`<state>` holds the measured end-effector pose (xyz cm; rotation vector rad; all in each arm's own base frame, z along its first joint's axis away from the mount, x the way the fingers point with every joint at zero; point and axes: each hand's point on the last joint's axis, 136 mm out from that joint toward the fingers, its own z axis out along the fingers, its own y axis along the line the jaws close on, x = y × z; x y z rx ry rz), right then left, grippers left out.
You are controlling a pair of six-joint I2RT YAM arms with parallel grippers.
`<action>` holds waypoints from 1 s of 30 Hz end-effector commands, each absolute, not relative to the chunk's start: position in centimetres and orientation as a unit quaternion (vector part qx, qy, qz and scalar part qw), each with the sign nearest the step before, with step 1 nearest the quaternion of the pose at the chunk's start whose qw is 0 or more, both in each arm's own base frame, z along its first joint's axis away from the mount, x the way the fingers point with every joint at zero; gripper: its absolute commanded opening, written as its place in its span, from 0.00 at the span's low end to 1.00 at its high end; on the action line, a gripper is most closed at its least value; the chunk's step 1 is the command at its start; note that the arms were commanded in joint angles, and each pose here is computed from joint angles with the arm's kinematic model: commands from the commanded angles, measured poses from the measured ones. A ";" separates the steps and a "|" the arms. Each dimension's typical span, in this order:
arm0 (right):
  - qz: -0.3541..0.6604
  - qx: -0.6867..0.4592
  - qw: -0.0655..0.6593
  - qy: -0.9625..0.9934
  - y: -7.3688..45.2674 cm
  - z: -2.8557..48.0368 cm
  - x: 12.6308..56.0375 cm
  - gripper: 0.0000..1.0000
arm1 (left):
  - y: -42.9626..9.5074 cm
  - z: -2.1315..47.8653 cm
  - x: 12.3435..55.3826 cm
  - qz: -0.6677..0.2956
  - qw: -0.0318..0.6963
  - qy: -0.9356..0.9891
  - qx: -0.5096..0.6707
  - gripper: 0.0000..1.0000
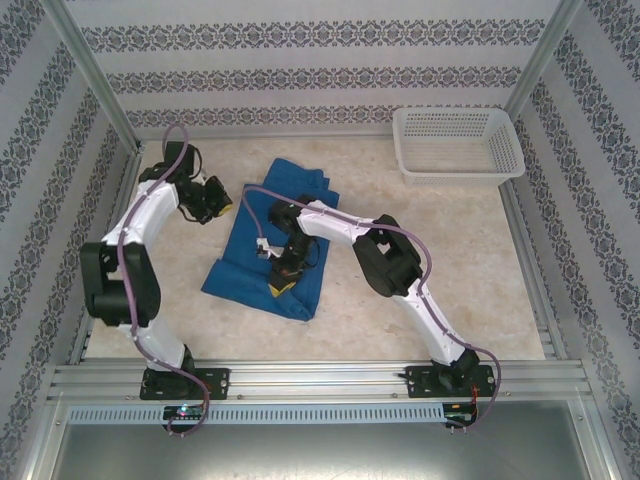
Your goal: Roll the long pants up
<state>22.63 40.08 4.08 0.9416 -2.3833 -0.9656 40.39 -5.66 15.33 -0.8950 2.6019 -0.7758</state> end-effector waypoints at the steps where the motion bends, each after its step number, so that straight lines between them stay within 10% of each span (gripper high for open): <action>1: -0.361 0.330 0.184 -0.853 40.6 4.0 24.3 0.00 | -5.7 16.2 37.6 -0.272 0.143 0.895 -0.322 0.00; 16: -0.374 0.310 0.178 -0.856 41.0 4.3 26.2 0.00 | -7.2 10.5 26.3 -0.216 0.110 0.916 -0.319 0.00; 30: -0.374 0.304 0.178 -0.858 40.4 4.7 26.3 0.00 | -6.0 6.3 30.1 -0.156 0.109 0.925 -0.328 0.00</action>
